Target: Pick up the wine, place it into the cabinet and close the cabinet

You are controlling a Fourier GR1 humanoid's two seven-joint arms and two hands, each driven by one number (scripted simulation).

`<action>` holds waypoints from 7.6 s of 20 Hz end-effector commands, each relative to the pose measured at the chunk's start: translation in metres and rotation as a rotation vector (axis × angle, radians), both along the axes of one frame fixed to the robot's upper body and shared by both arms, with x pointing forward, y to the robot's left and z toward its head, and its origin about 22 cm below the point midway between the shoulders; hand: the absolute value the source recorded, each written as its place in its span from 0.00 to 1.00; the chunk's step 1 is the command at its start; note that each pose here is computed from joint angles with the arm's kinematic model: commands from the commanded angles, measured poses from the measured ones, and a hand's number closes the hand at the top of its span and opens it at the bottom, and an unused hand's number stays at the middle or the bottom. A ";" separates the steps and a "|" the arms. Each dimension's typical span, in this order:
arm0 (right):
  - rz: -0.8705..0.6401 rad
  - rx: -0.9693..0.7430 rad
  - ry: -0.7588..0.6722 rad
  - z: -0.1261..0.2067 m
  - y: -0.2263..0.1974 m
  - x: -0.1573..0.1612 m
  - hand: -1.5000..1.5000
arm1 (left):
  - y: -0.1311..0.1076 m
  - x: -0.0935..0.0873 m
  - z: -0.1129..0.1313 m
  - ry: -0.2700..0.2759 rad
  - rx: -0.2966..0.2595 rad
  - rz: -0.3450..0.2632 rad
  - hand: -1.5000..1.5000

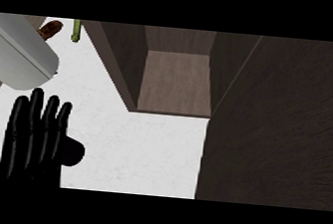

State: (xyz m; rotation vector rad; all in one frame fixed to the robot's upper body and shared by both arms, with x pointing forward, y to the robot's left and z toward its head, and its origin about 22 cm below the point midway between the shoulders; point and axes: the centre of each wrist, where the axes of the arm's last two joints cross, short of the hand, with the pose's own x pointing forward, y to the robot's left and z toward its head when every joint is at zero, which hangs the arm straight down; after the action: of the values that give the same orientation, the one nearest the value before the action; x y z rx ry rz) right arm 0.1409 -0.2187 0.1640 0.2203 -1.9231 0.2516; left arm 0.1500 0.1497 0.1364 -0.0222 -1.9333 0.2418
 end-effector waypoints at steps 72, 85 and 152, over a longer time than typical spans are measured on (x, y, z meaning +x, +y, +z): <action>-0.027 0.007 -0.026 0.061 0.003 -0.024 0.00 | 0.180 0.005 -0.138 0.250 -0.065 0.283 0.00; -0.026 -0.013 -0.018 0.055 -0.001 -0.029 0.00 | 0.172 0.003 -0.191 0.258 -0.092 0.237 0.00; -0.044 0.012 -0.017 0.045 0.000 0.003 0.00 | 0.134 0.086 -0.162 -0.027 0.030 -0.212 1.00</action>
State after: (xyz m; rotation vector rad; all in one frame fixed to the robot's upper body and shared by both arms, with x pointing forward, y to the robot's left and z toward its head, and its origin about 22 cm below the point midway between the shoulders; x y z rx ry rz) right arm 0.1526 -0.2128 0.2048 0.1383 -1.8976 0.2415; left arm 0.2413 0.3004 -0.0491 -0.1352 -1.9284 0.0581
